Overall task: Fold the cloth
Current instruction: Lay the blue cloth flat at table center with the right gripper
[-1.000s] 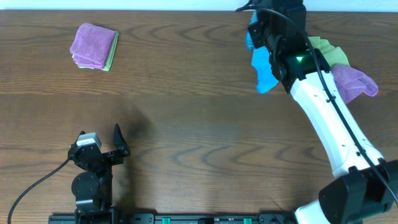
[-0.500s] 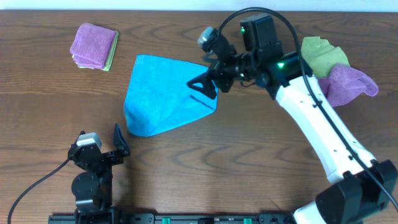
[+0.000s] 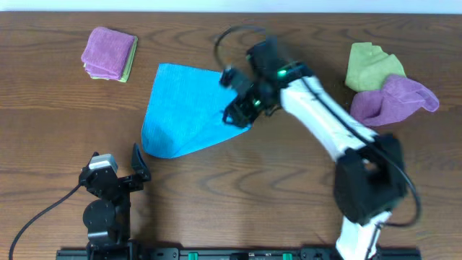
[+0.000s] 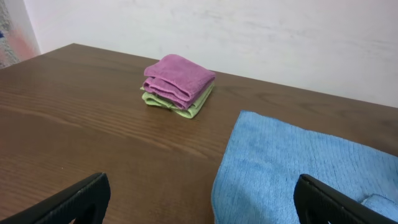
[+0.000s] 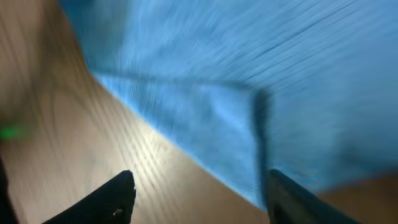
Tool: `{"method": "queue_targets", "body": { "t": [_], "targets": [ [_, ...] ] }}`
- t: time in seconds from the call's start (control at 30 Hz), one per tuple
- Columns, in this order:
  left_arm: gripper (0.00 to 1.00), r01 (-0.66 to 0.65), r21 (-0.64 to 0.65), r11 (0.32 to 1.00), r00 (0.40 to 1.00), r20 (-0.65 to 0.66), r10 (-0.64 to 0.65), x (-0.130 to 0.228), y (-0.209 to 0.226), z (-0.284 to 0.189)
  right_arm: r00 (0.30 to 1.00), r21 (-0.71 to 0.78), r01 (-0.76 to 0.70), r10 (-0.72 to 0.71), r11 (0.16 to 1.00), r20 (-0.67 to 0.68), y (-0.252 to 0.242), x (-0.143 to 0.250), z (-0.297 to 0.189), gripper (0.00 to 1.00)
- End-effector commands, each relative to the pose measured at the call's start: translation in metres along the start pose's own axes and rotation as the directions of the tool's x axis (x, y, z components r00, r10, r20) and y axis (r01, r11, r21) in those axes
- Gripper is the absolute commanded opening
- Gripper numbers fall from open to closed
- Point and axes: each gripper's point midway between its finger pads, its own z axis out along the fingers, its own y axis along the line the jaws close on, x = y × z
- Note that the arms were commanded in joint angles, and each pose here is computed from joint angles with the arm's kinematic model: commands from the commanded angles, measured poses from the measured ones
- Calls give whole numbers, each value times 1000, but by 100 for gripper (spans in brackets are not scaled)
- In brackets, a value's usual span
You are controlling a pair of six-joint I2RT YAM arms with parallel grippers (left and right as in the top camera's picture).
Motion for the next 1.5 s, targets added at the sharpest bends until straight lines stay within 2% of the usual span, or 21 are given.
{"method": "queue_targets", "body": {
  "t": [0.0, 0.1, 0.33, 0.47, 0.73, 0.87, 0.97, 1.17, 1.47],
  "targets": [
    [95, -10, -24, 1000, 999, -47, 9, 20, 6, 3, 989, -14, 120, -121, 993, -82, 8, 14, 26, 69],
    [95, -10, -24, 1000, 999, -47, 9, 20, 6, 3, 983, 71, 149, -140, 986, -123, -8, 18, 37, 70],
    [96, -10, -24, 1000, 999, -47, 9, 20, 6, 3, 957, 200, 290, -278, 936, -83, -38, -6, 46, 78],
    [95, -10, -24, 1000, 999, -47, 9, 20, 6, 3, 955, 209, 298, -289, 931, -72, -46, -9, 57, 82],
    [95, -10, -24, 1000, 999, -47, 9, 20, 6, 3, 962, 145, 272, -265, 951, -68, -42, 0, 61, 69],
    [95, -10, -24, 1000, 999, -47, 9, 20, 6, 3, 963, 123, 267, -261, 956, -63, -39, 1, 62, 51],
    [96, -10, -24, 1000, 999, -47, 9, 20, 6, 3, 964, 87, 263, -260, 961, -50, -33, 1, 63, 49],
    [95, -10, -24, 1000, 999, -47, 9, 20, 6, 3, 966, 50, 256, -254, 965, -48, -28, 4, 68, 56],
    [95, -10, -24, 1000, 999, -47, 9, 20, 6, 3, 970, 4, 235, -234, 972, -62, -25, 14, 80, 52]
  ]
}}
